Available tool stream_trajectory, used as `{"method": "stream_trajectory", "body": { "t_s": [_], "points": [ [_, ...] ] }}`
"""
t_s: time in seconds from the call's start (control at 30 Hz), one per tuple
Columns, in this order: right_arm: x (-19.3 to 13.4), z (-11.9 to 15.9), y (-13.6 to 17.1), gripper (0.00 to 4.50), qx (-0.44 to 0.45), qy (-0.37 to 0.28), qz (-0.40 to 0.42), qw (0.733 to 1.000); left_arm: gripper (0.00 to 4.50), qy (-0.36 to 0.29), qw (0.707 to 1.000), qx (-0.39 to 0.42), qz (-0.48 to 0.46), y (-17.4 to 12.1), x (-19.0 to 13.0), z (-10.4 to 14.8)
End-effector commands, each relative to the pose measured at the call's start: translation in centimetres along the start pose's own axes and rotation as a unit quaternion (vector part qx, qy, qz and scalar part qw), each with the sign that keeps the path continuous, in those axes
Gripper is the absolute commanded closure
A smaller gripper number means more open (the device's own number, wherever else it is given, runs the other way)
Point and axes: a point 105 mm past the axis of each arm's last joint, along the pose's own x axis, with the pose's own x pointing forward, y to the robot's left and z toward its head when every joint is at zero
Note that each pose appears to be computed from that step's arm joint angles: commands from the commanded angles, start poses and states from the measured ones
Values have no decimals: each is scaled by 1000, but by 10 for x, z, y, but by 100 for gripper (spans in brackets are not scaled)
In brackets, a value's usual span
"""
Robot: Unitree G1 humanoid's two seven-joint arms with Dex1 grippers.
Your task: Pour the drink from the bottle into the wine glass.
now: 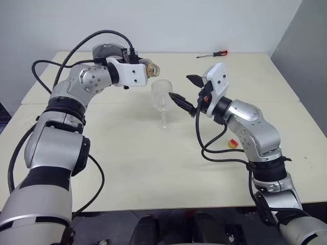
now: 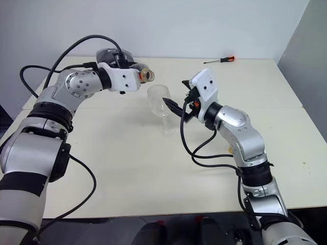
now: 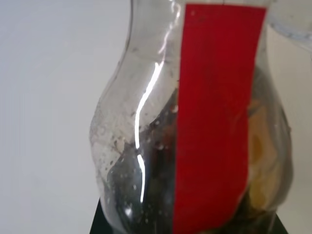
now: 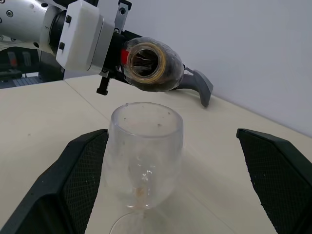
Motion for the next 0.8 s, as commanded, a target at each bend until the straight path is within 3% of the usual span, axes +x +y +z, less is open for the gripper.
{"method": "stream_trajectory", "body": {
  "t_s": [0.03,0.8],
  "points": [
    [0,16,-3,0,-17,-27,0,999,352,-7,999,31,38,28,-6,6],
    [1,16,-4,0,-20,-27,1,999,352,1,995,93,41,38,-6,8]
  ]
}}
